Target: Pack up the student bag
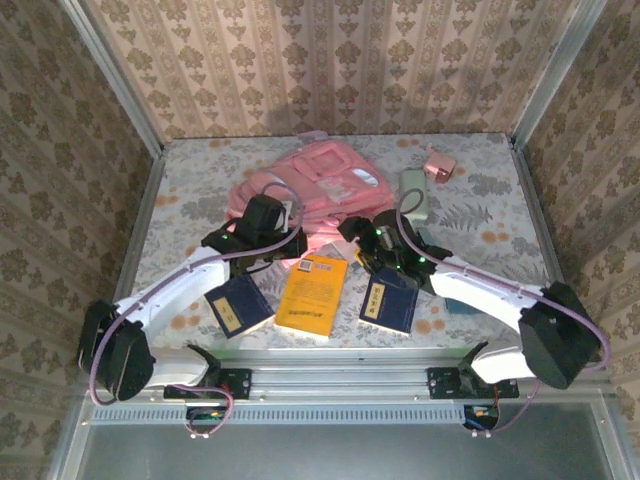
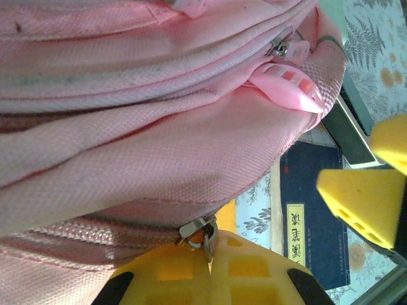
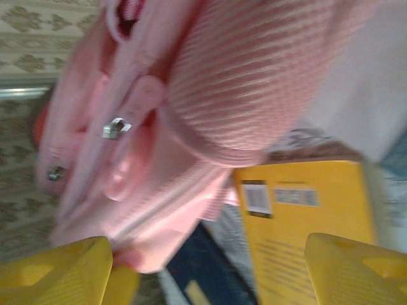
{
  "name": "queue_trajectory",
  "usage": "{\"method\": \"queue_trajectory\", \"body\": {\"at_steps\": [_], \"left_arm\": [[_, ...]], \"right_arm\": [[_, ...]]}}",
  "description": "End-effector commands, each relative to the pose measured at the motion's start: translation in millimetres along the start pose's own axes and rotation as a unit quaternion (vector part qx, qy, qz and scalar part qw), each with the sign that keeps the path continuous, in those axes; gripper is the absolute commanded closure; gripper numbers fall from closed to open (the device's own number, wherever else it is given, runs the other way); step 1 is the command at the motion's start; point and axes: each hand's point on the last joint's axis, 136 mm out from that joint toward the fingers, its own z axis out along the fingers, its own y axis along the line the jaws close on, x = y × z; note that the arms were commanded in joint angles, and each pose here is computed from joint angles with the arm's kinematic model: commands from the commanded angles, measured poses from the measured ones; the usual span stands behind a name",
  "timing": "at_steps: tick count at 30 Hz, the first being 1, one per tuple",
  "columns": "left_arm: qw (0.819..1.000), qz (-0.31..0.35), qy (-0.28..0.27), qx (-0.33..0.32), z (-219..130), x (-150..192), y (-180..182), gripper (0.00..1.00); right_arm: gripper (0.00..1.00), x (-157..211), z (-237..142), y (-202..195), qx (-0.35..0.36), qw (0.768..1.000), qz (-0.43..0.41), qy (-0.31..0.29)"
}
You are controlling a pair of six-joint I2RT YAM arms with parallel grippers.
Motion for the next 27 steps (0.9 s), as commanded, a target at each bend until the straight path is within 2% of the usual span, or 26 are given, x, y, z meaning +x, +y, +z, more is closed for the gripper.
{"method": "queue_trajectory", "body": {"at_steps": [1,6,8,11,13,17,22,27], "left_arm": [[0.998,0.029,-0.039,0.033,-8.1,-27.1,-25.2,1.00],[0.998,0.035,-0.042,0.033,-9.6,-31.3,-29.1,1.00],[0.998,0.036,-0.043,0.034,-10.2,-32.9,-30.2,1.00],[0.998,0.038,-0.045,0.036,-12.4,-35.0,-32.8,1.00],[0.997,0.040,-0.048,0.037,-15.8,-36.2,-34.1,1.00],[0.997,0.049,-0.053,0.027,-25.6,-36.7,-31.9,1.00],[0.997,0.045,-0.052,-0.019,-37.0,-35.7,-4.9,1.00],[0.998,-0.004,-0.045,-0.033,-42.8,-32.3,30.2,1.00]], "right_arm": [[0.19,3.4,13.7,53.0,-0.087,0.994,0.066,0.019],[0.22,10.1,41.7,64.0,-0.094,0.992,0.071,0.041],[0.29,13.4,52.1,67.1,-0.088,0.993,0.063,0.050],[0.50,15.4,63.4,70.8,-0.084,0.994,0.039,0.058],[0.69,11.7,66.4,75.0,-0.083,0.995,0.019,0.059],[1.00,0.1,66.1,81.3,-0.060,0.996,-0.035,0.058],[1.00,-10.7,61.5,94.1,-0.026,0.991,-0.106,0.073],[1.00,-31.7,61.1,90.4,-0.018,0.990,-0.111,0.082]]}}
